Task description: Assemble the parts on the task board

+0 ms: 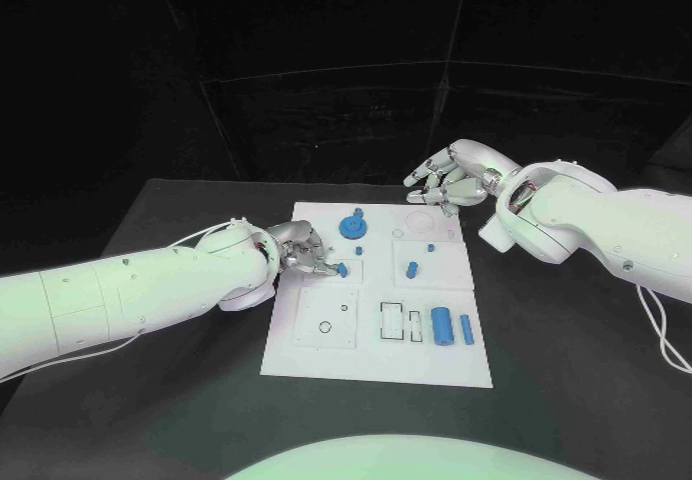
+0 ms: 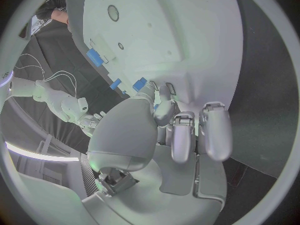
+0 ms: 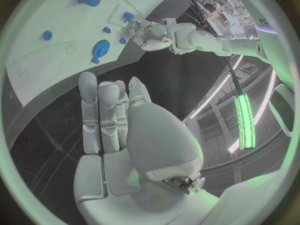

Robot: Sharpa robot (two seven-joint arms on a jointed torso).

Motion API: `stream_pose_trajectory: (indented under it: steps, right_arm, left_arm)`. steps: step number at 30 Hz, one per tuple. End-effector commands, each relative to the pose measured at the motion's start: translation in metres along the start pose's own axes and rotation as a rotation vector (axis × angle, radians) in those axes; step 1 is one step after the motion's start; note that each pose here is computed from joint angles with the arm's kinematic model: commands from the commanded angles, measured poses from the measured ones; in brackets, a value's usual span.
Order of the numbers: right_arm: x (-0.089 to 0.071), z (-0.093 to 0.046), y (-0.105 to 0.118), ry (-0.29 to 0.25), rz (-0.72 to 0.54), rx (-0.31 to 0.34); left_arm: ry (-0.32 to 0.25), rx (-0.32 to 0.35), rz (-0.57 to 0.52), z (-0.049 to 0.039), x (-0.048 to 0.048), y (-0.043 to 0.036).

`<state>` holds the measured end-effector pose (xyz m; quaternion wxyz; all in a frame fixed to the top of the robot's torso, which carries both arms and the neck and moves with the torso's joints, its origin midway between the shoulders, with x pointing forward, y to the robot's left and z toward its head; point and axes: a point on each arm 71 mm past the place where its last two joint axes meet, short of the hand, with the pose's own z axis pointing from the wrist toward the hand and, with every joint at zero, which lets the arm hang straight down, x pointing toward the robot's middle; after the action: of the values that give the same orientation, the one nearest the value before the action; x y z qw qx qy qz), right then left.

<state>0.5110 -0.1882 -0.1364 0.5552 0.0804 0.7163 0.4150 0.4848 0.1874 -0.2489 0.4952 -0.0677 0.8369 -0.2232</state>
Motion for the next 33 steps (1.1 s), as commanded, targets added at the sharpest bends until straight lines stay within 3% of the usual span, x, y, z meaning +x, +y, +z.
stream_pose_trajectory:
  steps: [1, 33]
  right_arm:
    - [-0.0004, 0.0004, 0.002, 0.001, -0.002, -0.012]
    - [-0.0002, 0.0004, 0.0023, 0.002, -0.002, -0.012]
  left_arm:
    - [-0.008, -0.01, -0.008, 0.0003, -0.0011, -0.0003]
    - [-0.027, -0.008, -0.013, 0.0028, -0.0016, -0.0037]
